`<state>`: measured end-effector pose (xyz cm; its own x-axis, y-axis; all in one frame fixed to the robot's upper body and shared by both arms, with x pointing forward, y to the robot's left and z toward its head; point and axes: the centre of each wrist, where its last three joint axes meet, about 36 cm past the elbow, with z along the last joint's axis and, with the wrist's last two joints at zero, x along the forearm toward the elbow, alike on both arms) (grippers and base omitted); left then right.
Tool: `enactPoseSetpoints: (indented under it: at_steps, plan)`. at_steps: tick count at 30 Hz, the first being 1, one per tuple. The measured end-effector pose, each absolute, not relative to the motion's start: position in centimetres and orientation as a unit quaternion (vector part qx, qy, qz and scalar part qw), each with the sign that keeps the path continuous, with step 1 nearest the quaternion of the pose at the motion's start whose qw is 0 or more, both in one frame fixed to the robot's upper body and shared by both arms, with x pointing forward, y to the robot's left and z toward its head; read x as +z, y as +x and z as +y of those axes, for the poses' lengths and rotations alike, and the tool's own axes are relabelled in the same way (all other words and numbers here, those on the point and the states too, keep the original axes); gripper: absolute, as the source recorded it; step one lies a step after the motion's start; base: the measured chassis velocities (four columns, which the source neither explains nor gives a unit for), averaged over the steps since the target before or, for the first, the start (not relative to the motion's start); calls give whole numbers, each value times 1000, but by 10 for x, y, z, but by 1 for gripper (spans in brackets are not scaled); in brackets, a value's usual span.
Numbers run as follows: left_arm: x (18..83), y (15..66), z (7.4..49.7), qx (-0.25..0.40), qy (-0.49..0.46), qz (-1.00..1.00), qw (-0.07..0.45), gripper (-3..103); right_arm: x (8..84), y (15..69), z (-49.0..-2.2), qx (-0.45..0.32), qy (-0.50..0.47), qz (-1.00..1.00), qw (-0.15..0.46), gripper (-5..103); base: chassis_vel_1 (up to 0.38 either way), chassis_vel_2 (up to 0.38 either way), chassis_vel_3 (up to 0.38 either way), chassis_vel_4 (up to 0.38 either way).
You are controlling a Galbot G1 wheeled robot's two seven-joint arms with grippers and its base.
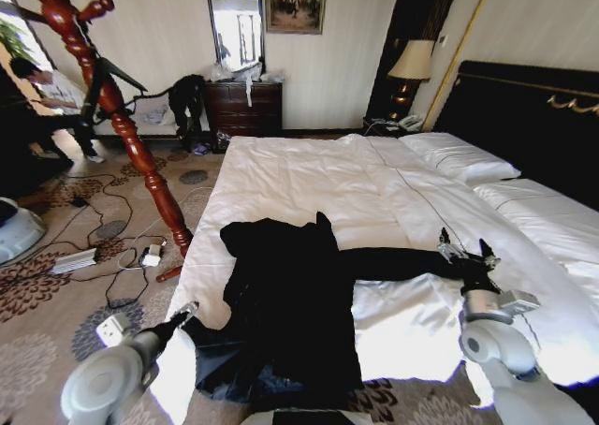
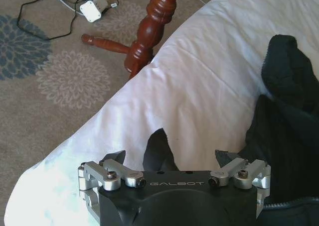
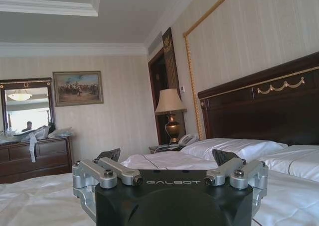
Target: Pick up the clothes from the bed and hang them on the clothes hanger.
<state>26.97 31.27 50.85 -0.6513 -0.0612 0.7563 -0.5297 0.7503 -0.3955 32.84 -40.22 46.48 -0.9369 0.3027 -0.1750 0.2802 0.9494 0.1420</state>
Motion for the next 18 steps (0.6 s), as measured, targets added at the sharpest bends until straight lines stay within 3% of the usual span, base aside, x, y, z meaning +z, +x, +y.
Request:
enactPoseSetpoints:
  at_steps: [8,18]
  plan:
    - [502,274,307,303,184,-859,369,102,467,327,-401,58,145,983,98,100,0,0,0,0]
    - [491,282,314,316,190,-850,376,66,468,326,-402,56,146,983,100,100,0,0,0,0]
